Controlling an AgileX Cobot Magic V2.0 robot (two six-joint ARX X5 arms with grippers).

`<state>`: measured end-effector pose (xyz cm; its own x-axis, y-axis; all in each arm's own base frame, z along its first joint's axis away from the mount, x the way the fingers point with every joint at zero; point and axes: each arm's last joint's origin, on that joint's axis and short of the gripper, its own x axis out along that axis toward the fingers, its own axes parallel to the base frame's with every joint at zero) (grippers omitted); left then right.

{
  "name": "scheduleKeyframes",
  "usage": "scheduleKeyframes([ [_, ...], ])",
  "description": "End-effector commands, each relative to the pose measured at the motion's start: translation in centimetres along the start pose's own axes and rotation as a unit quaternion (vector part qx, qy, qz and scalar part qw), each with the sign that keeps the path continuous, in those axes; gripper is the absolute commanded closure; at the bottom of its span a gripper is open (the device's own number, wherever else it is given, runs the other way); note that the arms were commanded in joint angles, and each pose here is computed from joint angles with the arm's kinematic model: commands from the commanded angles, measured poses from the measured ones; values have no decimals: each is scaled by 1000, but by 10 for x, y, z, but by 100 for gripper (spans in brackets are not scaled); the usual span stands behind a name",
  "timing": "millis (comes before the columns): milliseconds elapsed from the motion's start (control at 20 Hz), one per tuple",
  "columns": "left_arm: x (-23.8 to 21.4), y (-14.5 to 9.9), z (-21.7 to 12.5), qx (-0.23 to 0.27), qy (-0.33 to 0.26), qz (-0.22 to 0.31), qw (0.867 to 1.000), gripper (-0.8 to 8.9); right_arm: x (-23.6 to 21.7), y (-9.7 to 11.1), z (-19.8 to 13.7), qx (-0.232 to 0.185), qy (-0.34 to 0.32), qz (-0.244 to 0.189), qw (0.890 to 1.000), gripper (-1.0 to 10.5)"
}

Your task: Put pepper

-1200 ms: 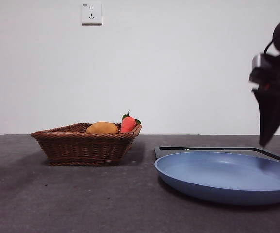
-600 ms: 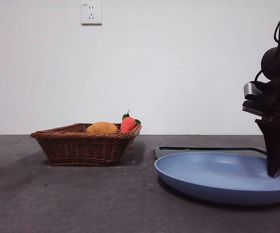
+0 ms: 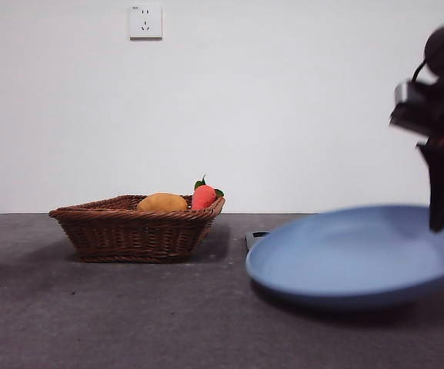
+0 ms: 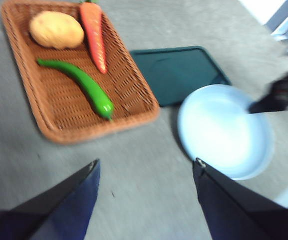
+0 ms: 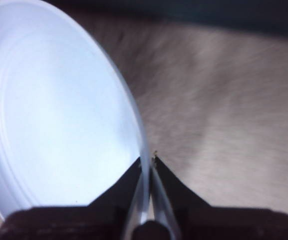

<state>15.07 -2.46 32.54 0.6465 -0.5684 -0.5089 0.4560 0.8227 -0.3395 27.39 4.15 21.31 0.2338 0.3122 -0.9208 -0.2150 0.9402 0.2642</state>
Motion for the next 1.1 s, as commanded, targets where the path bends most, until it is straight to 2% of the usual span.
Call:
scheduleKeyframes([
  [50, 17, -2, 18, -2, 7, 11, 1000, 490, -23, 6, -1, 3, -40, 0, 999, 943],
  [250, 70, -5, 47, 7, 50, 47, 998, 490, -64, 15, -15, -6, -105, -4, 994, 943],
  [600, 178, -8, 79, 36, 131, 117, 984, 490, -117, 24, -49, -2, -190, -12, 982, 943],
  [950, 259, 12, 76, 29, 187, 165, 968, 490, -149, 34, -80, -13, -246, -15, 969, 943],
  [1100, 281, 21, 66, 23, 204, 168, 964, 490, -152, 36, -84, -15, -251, -15, 968, 943],
])
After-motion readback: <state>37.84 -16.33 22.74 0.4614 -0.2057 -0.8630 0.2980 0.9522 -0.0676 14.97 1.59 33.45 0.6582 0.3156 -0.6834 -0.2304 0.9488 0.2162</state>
